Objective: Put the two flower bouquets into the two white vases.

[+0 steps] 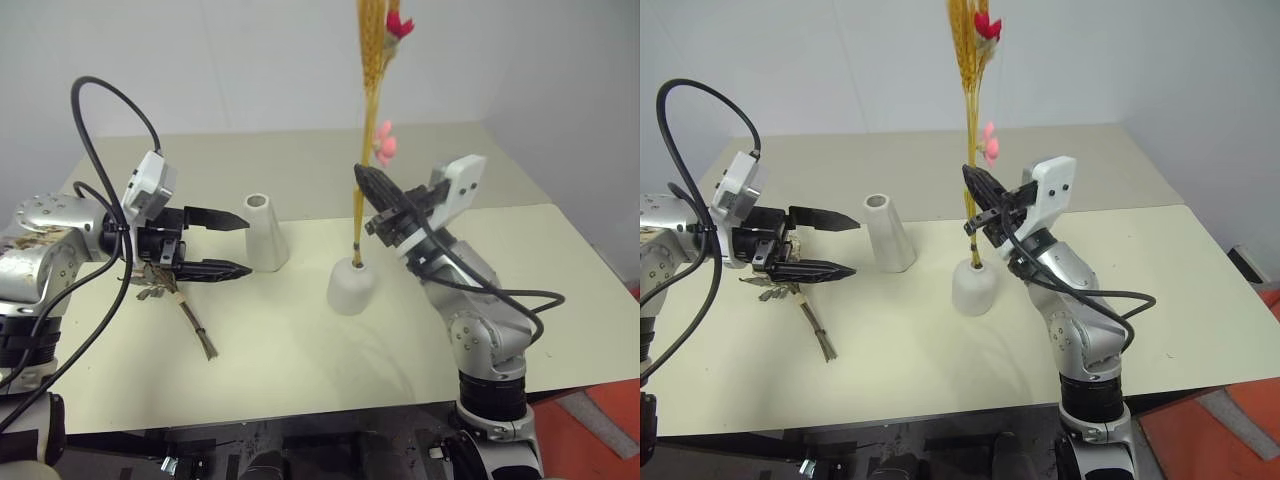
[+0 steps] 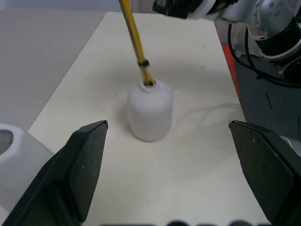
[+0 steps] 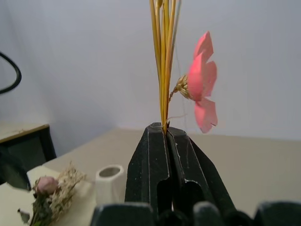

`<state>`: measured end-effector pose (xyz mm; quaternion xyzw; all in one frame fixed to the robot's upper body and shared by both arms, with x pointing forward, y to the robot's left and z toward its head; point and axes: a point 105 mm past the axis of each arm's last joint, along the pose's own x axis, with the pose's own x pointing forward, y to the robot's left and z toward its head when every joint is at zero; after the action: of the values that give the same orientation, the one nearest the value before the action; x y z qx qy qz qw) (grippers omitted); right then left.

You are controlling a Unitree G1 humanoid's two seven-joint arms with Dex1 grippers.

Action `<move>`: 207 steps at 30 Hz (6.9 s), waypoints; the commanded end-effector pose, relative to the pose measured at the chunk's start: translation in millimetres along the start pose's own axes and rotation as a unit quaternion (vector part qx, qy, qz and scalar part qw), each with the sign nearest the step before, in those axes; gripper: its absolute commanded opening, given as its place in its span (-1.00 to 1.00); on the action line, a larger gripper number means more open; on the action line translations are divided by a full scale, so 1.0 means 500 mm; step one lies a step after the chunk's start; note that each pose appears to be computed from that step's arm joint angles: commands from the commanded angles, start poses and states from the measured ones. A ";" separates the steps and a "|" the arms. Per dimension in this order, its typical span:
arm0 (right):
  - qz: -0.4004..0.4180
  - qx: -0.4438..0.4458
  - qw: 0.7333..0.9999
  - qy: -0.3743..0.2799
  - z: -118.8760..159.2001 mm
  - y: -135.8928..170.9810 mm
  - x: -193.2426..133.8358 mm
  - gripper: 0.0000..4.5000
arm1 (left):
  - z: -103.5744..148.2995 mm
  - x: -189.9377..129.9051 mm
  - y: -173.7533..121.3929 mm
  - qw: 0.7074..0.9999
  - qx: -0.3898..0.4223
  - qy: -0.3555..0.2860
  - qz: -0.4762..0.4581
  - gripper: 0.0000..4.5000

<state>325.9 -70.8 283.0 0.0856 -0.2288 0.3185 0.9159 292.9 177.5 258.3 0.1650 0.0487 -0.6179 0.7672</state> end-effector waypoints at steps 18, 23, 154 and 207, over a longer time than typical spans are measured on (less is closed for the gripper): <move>0.020 0.012 0.999 -0.024 0.034 0.021 0.001 -1.00 | 0.023 -0.010 0.007 0.999 0.029 -0.006 0.012 1.00; 0.019 0.010 1.000 -0.016 0.027 0.017 -0.003 -1.00 | 0.022 -0.011 0.005 1.000 0.028 -0.005 0.012 1.00; 0.312 -0.105 0.920 0.212 0.096 -0.050 -0.141 1.00 | -0.260 -0.042 0.092 0.689 -0.470 0.254 0.490 -0.95; 0.175 -0.100 0.958 0.206 0.098 -0.058 -0.175 1.00 | 0.149 0.055 0.249 0.940 -0.052 -0.288 0.177 -0.95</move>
<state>269.3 -155.3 274.7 -0.1061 -0.0571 0.4642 0.8775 412.6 153.3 328.7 -0.0615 -0.1495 -0.4866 0.8585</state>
